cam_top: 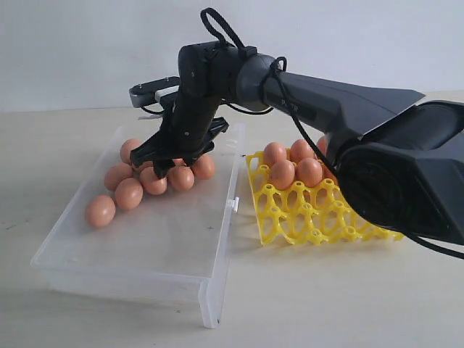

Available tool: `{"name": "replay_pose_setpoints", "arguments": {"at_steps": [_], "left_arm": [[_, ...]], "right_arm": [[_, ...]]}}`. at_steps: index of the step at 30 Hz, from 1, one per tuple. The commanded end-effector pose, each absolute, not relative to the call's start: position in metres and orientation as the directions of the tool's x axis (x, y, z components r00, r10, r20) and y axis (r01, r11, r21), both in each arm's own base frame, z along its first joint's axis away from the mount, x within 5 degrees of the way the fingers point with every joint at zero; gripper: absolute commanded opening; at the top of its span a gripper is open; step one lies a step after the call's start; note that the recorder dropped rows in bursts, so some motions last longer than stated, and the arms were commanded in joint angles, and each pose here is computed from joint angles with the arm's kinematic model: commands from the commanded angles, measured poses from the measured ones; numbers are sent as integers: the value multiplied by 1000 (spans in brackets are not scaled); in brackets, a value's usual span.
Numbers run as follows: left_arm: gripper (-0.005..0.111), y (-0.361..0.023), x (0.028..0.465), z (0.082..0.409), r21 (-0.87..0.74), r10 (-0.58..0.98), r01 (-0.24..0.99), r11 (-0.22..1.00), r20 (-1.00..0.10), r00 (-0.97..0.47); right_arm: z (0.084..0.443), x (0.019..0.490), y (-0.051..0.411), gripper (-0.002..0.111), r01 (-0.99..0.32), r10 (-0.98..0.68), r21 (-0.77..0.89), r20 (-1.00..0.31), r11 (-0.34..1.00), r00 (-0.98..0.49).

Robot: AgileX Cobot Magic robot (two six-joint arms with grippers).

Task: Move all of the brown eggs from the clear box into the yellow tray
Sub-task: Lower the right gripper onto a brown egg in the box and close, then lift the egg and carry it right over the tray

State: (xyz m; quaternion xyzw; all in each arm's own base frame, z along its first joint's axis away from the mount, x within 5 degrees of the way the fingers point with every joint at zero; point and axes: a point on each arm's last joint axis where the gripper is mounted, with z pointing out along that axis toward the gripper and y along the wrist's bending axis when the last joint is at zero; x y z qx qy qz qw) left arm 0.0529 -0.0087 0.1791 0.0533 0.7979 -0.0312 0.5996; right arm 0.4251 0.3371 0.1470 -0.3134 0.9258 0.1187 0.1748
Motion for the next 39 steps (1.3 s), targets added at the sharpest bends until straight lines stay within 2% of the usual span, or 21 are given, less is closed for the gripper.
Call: {"name": "replay_pose_setpoints", "arguments": {"at_steps": [1,7,15,22,24,26,31,35,39], "left_arm": [[0,-8,53,182,13,43,119,993,-965,-257],[0,-8,53,182,13,43,119,993,-965,-257],[0,-8,53,182,13,43,119,993,-965,-257],[0,-8,53,182,13,43,119,993,-965,-257],[0,-8,53,182,13,43,119,993,-965,-257],[0,-8,53,182,13,43,119,993,-965,-257],[0,-8,53,182,13,43,119,993,-965,-257],[0,-8,53,182,13,43,119,993,-965,-257],[0,-8,53,182,13,43,119,993,-965,-257]], "right_arm": [[150,428,334,57,-614,-530,102,-408,783,-744],[145,430,332,57,-601,-519,106,-401,792,-755],[122,431,332,57,-583,-513,118,-358,804,-780],[119,431,333,56,-579,-508,124,-358,806,-783],[119,431,333,53,-568,-497,129,-356,813,-791],[121,431,333,43,-569,-496,129,-360,813,-790],[130,433,335,0,-580,-492,136,-399,803,-774],[149,432,339,0,-592,-479,144,-454,793,-751],[184,425,348,0,-618,-459,127,-558,776,-691]]}}
